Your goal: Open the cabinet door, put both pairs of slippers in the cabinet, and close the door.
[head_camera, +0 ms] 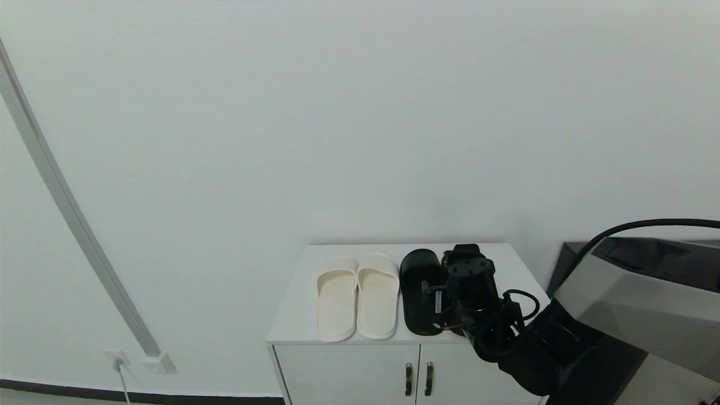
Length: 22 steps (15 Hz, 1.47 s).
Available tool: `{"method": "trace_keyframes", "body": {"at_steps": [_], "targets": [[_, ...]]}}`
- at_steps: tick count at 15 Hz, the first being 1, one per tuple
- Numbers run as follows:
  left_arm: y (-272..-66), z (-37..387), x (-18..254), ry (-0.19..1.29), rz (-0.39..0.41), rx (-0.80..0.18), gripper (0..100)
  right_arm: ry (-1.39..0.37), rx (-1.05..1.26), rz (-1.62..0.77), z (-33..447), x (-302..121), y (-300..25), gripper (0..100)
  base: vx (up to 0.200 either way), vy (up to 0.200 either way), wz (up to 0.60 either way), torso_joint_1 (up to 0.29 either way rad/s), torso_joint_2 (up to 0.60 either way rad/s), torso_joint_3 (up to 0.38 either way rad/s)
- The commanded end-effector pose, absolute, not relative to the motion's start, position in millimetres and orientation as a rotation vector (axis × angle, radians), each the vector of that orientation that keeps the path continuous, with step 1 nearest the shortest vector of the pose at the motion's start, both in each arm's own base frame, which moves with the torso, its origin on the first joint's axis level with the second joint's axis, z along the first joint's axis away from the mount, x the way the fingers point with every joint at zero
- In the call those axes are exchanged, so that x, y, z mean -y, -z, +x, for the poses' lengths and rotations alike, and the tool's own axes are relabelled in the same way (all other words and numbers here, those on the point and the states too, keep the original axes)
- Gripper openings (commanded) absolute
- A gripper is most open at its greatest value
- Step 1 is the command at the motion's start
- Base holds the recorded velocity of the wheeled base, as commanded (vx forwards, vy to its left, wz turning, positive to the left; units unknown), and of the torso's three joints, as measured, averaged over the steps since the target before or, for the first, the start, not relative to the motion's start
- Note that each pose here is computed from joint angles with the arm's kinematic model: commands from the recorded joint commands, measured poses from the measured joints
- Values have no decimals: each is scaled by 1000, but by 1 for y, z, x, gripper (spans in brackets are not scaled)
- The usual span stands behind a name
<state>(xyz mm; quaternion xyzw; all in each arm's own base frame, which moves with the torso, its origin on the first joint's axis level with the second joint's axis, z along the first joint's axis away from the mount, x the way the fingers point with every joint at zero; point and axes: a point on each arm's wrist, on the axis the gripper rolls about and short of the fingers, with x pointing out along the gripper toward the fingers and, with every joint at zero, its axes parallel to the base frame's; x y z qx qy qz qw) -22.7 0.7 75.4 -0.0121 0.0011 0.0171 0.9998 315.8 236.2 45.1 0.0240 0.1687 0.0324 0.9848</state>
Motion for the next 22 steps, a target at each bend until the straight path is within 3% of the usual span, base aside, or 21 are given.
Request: {"method": "trace_keyframes", "body": {"at_steps": [1,11,12,18,22], "targets": [[-75,-23,-1,-35,-24,-3,0,-50,-341,36,330,-238,-33,100,0,0,0,0,0,0],[-76,-23,-1,-37,-29,-1,0,-17,-302,-9,375,-242,-12,100,0,0,0,0,0,0],[-75,-23,-1,-37,-29,-3,0,-18,-300,-7,376,-242,-12,0,0,0,0,0,0,0],[-76,-23,-1,-38,-29,-1,0,-28,-312,-6,376,-242,-6,0,0,0,0,0,0,0],[-75,-23,-1,-38,-29,-4,0,-29,-268,23,373,-238,-34,0,0,0,0,0,0,0]]}}
